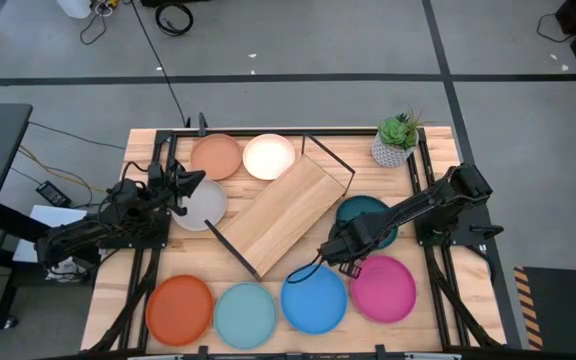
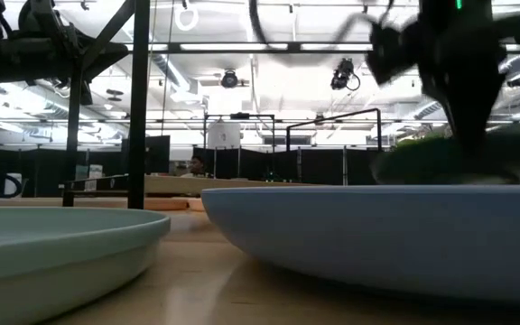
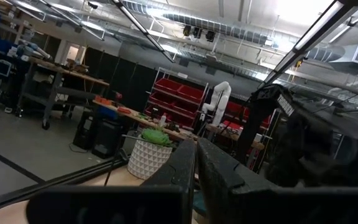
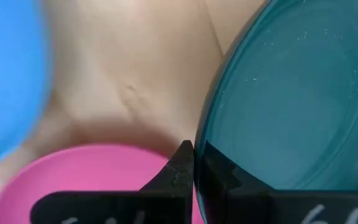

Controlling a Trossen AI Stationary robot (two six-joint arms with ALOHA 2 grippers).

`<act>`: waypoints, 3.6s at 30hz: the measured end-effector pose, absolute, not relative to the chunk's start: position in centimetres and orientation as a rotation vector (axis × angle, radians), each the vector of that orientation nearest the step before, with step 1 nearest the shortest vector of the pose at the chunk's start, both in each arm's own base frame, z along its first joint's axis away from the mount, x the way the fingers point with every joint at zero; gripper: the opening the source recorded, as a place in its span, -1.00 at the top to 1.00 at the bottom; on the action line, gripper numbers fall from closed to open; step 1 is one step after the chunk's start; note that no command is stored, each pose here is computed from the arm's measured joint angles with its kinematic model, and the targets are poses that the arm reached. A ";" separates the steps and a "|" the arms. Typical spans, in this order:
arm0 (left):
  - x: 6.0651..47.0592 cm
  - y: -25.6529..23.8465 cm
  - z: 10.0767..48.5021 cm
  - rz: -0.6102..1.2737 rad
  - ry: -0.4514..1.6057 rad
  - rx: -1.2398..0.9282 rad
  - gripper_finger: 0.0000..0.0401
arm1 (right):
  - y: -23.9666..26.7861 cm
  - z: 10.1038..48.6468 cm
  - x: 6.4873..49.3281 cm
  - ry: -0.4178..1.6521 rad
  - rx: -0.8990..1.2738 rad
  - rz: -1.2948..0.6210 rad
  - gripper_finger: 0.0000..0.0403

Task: Place and stack plates onto a shelf
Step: Put the dark green plate on the shelf, then stack the pink plate on top of the dark green plate

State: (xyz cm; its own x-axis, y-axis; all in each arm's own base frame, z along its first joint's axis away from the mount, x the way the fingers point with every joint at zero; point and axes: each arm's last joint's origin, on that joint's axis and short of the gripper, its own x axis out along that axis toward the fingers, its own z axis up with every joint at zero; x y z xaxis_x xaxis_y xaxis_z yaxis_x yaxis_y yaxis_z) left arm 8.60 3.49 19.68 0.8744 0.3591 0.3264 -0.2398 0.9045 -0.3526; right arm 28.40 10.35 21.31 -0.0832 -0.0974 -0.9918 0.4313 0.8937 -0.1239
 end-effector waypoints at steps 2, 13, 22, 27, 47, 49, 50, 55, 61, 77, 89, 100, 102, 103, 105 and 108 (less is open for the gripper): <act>8.6 3.5 19.7 0.318 -0.397 -0.309 0.88 | 11.0 22.6 28.7 1.576 0.237 -0.418 0.92; 8.6 3.5 19.7 0.311 -0.400 -0.344 0.88 | 14.2 24.8 30.3 1.264 -0.418 -0.040 0.92; 8.7 3.5 19.5 0.307 -0.387 -0.393 0.88 | 10.0 23.3 32.3 1.275 -0.609 0.141 0.92; 8.7 3.5 19.5 0.308 -0.388 -0.393 0.88 | 6.3 21.8 32.6 1.344 -0.608 0.092 0.92; 8.7 3.5 19.5 0.307 -0.388 -0.393 0.88 | 0.9 18.5 32.3 1.389 -0.605 -0.053 0.84; 8.7 3.5 19.5 0.307 -0.388 -0.393 0.88 | 0.8 18.5 32.3 1.387 -0.607 -0.057 0.80; 8.7 3.5 19.5 0.308 -0.388 -0.393 0.88 | 0.8 18.5 32.3 1.389 -0.613 -0.063 0.78; 8.7 3.5 19.5 0.308 -0.388 -0.393 0.88 | 0.8 18.6 32.2 1.395 -0.608 -0.083 0.63; 8.7 3.5 19.5 0.308 -0.388 -0.393 0.88 | 2.0 20.7 32.3 1.426 -0.563 -0.113 0.42; 8.7 3.5 19.4 0.309 -0.383 -0.394 0.88 | 9.7 21.1 29.8 1.543 -0.246 0.205 0.18; 8.7 3.5 19.4 0.310 -0.383 -0.393 0.88 | 11.2 16.8 26.0 1.702 -0.279 0.237 0.26; 8.7 3.5 19.4 0.310 -0.382 -0.393 0.88 | 10.8 14.3 24.4 1.765 -0.183 0.200 0.46; 8.7 3.5 19.4 0.310 -0.382 -0.393 0.88 | 10.7 14.0 24.0 1.784 -0.174 0.208 0.57; 8.7 3.5 19.4 0.309 -0.382 -0.393 0.88 | 10.7 13.9 23.9 1.793 -0.174 0.213 0.63; 8.7 3.5 19.4 0.310 -0.382 -0.393 0.88 | 10.6 13.9 23.7 1.811 -0.179 0.240 0.76; 8.7 3.5 19.4 0.310 -0.383 -0.393 0.88 | 10.6 14.0 23.4 1.844 -0.193 0.302 0.92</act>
State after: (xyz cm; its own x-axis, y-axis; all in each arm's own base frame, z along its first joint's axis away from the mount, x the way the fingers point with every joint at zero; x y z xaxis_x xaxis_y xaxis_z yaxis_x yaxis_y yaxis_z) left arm 8.68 3.52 19.43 0.8828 0.3623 0.2989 -0.2169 0.8790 -0.4247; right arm 23.39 10.61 13.98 -0.2886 0.0215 -0.9572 -0.2848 0.9526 0.1072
